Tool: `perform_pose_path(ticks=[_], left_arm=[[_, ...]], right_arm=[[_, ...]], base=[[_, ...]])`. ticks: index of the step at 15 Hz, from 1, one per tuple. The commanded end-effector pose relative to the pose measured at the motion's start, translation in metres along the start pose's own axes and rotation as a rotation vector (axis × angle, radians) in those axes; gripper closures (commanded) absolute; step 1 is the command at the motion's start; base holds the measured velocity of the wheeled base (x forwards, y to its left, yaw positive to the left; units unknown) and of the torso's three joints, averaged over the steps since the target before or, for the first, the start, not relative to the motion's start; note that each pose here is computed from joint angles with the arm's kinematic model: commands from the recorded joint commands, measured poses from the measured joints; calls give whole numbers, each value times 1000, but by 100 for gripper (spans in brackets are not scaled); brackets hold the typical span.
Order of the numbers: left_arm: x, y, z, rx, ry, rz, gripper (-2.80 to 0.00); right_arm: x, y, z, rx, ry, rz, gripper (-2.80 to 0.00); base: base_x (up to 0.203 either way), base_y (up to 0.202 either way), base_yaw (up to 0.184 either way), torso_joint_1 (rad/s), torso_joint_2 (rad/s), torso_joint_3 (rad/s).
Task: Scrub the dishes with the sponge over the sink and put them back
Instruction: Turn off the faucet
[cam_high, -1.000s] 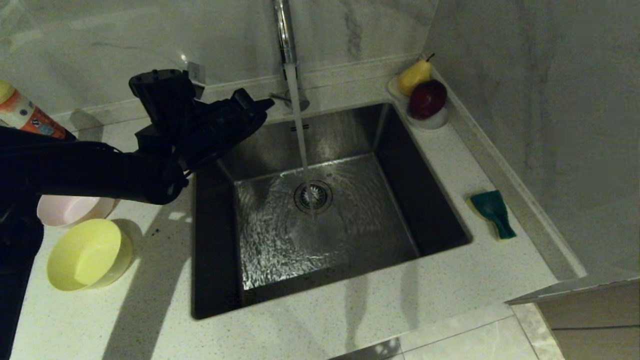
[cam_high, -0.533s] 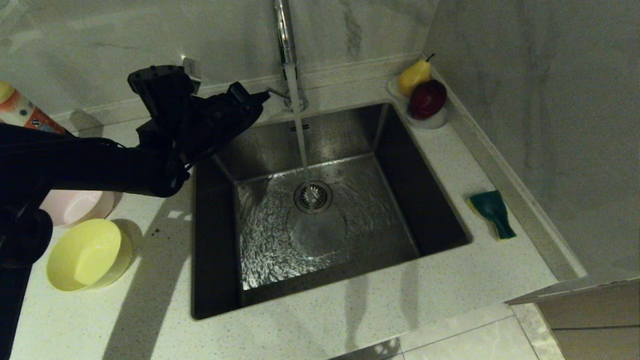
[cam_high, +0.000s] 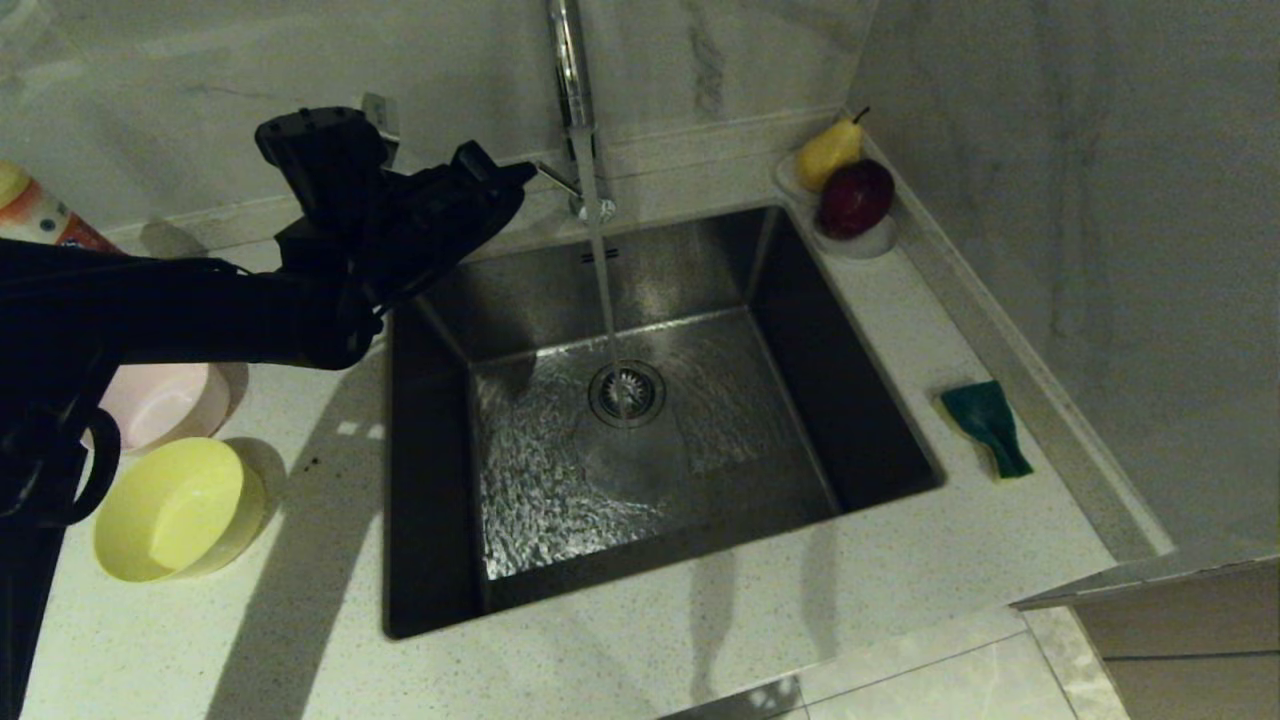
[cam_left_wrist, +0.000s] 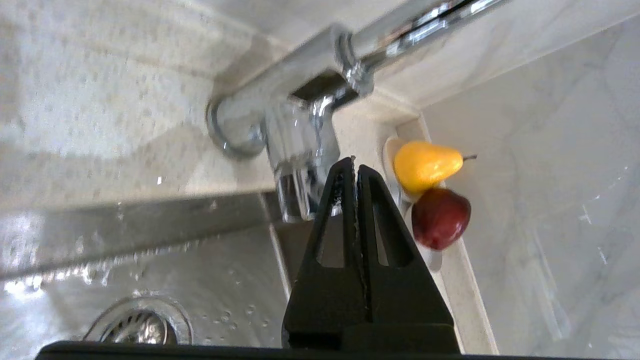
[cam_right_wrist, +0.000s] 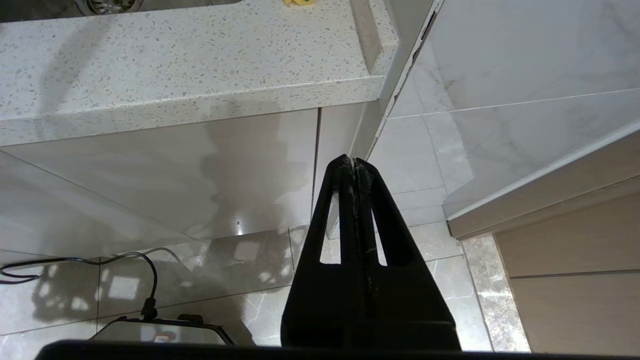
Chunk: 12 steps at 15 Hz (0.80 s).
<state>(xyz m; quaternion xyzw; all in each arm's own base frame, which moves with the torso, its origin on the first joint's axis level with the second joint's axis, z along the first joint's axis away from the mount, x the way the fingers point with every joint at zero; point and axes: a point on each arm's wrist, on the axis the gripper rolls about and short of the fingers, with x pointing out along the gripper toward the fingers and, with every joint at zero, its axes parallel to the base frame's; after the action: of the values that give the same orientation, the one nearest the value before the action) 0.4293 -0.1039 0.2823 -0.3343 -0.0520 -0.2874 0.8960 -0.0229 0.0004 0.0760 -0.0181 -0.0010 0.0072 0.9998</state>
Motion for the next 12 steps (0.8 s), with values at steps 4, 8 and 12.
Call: perform_pose_path(ticks=[4, 8, 12], left_arm=[[9, 10, 0, 2, -16, -5, 0], [1, 11, 16, 5, -45, 22, 0], [-11, -7, 34, 15, -94, 29, 0]], right_arm=[[0, 0, 0, -1, 2, 1, 0], [0, 0, 0, -1, 2, 1, 0], [0, 0, 0, -1, 2, 1, 0]], base=[[0, 0, 0, 0, 0, 0], [0, 0, 0, 0, 0, 0], [0, 0, 0, 0, 0, 0]])
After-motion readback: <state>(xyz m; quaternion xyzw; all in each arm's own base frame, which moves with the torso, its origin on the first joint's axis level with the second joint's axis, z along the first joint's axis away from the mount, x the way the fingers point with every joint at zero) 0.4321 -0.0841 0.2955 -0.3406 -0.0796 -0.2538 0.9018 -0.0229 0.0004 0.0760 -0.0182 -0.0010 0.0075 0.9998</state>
